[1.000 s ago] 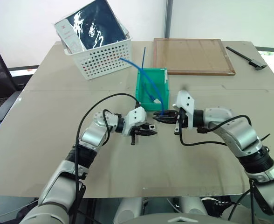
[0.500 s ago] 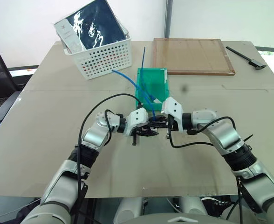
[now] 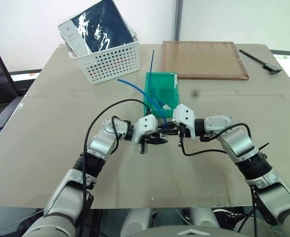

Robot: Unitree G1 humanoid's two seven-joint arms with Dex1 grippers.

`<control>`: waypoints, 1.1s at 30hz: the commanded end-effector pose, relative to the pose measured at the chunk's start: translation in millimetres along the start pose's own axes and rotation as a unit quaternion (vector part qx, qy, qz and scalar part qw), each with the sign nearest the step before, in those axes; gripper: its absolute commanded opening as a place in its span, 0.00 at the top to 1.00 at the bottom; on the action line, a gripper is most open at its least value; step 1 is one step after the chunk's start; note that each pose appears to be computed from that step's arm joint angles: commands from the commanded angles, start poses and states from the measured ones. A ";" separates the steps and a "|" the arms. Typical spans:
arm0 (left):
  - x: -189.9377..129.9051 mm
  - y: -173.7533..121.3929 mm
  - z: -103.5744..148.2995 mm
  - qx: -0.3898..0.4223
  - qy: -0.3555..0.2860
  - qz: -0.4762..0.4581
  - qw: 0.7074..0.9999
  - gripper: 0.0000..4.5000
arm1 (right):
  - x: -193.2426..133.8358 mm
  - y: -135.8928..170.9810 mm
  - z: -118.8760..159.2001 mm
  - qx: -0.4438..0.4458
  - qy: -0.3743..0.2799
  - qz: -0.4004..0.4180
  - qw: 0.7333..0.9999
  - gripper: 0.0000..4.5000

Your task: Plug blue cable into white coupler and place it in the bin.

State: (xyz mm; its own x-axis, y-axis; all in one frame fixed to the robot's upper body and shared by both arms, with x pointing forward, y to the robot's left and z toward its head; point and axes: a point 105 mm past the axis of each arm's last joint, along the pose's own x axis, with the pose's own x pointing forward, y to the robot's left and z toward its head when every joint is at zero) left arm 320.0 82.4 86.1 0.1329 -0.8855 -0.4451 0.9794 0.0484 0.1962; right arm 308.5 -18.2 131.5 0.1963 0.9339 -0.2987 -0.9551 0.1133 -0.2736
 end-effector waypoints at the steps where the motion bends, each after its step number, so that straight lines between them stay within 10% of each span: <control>1: -3.1 4.5 11.0 0.020 -0.012 0.003 1.000 0.91 | -7.3 -2.4 -18.2 0.011 0.040 0.000 0.999 1.00; 25: 1.5 0.7 12.3 0.020 -0.020 0.009 1.000 0.91 | 18.0 9.7 -38.6 -0.018 0.093 0.057 0.994 1.00; 33: -0.8 0.2 9.5 0.011 -0.023 0.019 0.999 0.91 | -9.9 -11.6 32.6 -0.004 -0.068 -0.023 0.997 0.18</control>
State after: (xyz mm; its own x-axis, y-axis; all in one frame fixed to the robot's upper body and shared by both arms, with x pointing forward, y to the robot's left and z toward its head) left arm 317.8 78.9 84.0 0.1467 -0.8925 -0.4265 0.9778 0.0657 0.1987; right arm 313.2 -16.6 132.8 0.1902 0.9435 -0.2715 -0.9632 0.1259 -0.2374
